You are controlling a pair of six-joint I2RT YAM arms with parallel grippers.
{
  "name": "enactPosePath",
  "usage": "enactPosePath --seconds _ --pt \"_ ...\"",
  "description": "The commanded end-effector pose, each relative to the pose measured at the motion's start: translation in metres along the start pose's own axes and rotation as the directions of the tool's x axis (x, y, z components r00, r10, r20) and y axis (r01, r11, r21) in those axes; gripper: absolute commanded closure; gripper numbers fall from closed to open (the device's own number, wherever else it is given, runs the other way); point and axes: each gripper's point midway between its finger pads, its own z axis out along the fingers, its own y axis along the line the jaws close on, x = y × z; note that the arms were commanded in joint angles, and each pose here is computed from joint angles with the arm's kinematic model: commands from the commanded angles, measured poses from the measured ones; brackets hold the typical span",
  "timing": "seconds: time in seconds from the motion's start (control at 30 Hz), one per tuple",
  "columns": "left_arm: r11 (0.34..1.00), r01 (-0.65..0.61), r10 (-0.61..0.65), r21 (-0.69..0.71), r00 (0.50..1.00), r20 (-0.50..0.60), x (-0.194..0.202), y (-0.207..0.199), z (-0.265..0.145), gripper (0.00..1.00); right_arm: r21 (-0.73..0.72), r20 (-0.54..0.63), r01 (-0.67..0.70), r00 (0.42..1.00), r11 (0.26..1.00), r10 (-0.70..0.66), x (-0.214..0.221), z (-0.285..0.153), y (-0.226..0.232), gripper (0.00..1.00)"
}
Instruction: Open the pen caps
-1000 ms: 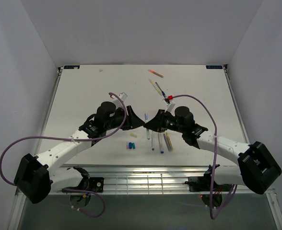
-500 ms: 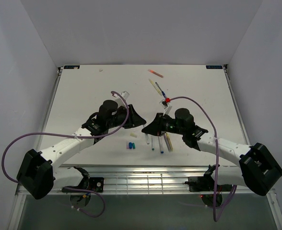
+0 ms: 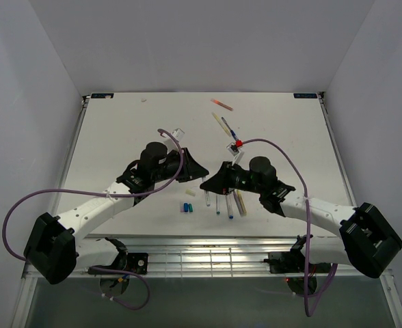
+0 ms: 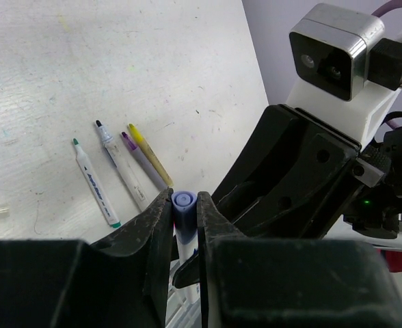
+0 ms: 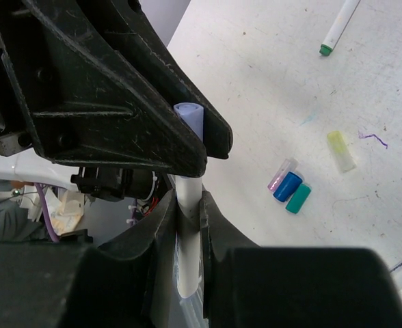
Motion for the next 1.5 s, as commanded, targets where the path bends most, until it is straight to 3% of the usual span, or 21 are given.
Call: enactPosePath --seconds 0.0,0.07,0.1,0.17,0.2,0.23,0.3,0.4,0.53,0.6,0.63,0.7,0.77,0.8,0.9,1.1,1.23,1.27,1.3,1.4,1.47 --pt "1.0 -0.004 0.004 0.026 1.0 -0.001 0.0 -0.007 -0.004 1.0 -0.016 0.042 -0.002 0.999 1.0 0.002 -0.008 0.004 0.004 0.92" --pt "1.0 0.009 -0.009 0.005 1.0 0.012 -0.005 -0.007 -0.002 1.0 0.029 0.035 0.028 0.999 0.999 -0.029 -0.009 0.007 0.0 0.92" --pt "0.998 0.05 -0.05 -0.045 0.999 -0.008 -0.001 0.001 -0.003 1.0 0.12 0.072 0.052 0.996 0.991 -0.061 -0.018 0.01 -0.011 0.92" --pt "0.984 0.095 -0.09 -0.148 0.995 0.041 -0.016 0.011 0.002 1.0 0.331 -0.032 0.165 0.986 0.929 -0.163 -0.007 0.011 -0.024 0.92" --pt "0.962 0.134 -0.131 -0.239 0.991 0.027 -0.011 0.026 0.0 1.0 0.542 0.001 0.196 0.972 0.817 -0.234 -0.022 0.002 -0.054 0.92" --pt "0.935 0.183 -0.18 -0.305 0.983 0.037 -0.011 0.036 0.004 1.0 0.635 -0.138 0.275 0.96 0.722 -0.244 0.005 -0.011 -0.065 0.92" --pt "0.9 0.222 -0.198 -0.375 0.975 0.1 -0.03 0.041 0.004 1.0 0.775 -0.177 0.334 0.93 0.537 -0.323 -0.012 -0.022 -0.077 0.92" --pt "0.889 0.277 -0.244 -0.365 0.961 0.133 -0.049 0.042 0.014 1.0 0.815 -0.306 0.421 0.896 0.397 -0.321 0.003 -0.034 -0.089 0.92" --pt "0.933 0.25 -0.214 -0.26 0.964 0.157 -0.071 0.03 0.016 1.0 0.722 -0.303 0.435 0.898 0.539 -0.318 0.02 -0.021 -0.082 0.92" --pt "0.961 0.172 -0.135 -0.215 0.975 0.176 -0.084 0.022 0.011 1.0 0.583 -0.25 0.404 0.915 0.705 -0.317 0.023 -0.002 -0.056 0.92" --pt "0.966 0.149 -0.111 -0.211 0.977 0.181 -0.085 0.023 0.007 1.0 0.556 -0.25 0.386 0.922 0.736 -0.295 0.029 -0.006 -0.064 0.92" --pt "0.98 0.088 -0.045 -0.176 0.971 0.235 -0.101 0.017 -0.008 1.0 0.287 -0.171 0.346 0.936 0.893 -0.307 0.027 0.01 -0.018 0.92" --pt "0.981 0.074 -0.025 -0.18 0.965 0.261 -0.104 0.026 -0.018 1.0 0.15 -0.144 0.299 0.95 0.943 -0.278 0.035 0.003 -0.01 0.92" --pt "0.983 0.057 -0.007 -0.177 0.962 0.274 -0.107 0.025 -0.021 1.0 -0.014 -0.12 0.292 0.949 0.956 -0.291 0.036 0.003 0.017 0.92" --pt "0.985 0.043 0.007 -0.169 0.958 0.285 -0.11 0.028 -0.031 1.0 -0.114 -0.116 0.245 0.959 0.963 -0.258 0.04 -0.006 0.027 0.92" --pt "0.964 0.082 -0.01 -0.254 0.962 0.273 -0.095 0.058 -0.038 1.0 -0.081 -0.102 0.237 0.964 0.968 -0.244 0.03 -0.013 0.015 0.92" --pt "0.912 0.206 -0.101 -0.355 0.951 0.293 -0.093 0.085 -0.043 1.0 0.22 -0.162 0.326 0.942 0.919 -0.295 0.025 -0.014 -0.03 0.92" --pt "0.897 0.261 -0.148 -0.358 0.938 0.312 -0.094 0.089 -0.044 1.0 0.361 -0.247 0.348 0.93 0.866 -0.271 0.037 -0.026 -0.056 0.92" --pt "0.884 0.293 -0.18 -0.364 0.933 0.313 -0.093 0.092 -0.042 1.0 0.494 -0.214 0.372 0.928 0.786 -0.305 0.017 -0.032 -0.07 0.92" --pt "0.843 0.401 -0.291 -0.359 0.901 0.323 -0.091 0.099 -0.036 1.0 0.632 -0.22 0.385 0.921 0.673 -0.321 0.013 -0.047 -0.087 0.92" --pt "0.859 0.399 -0.306 -0.322 0.903 0.303 -0.095 0.093 -0.028 1.0 0.647 -0.208 0.374 0.925 0.665 -0.317 0.012 -0.051 -0.087 0.92"
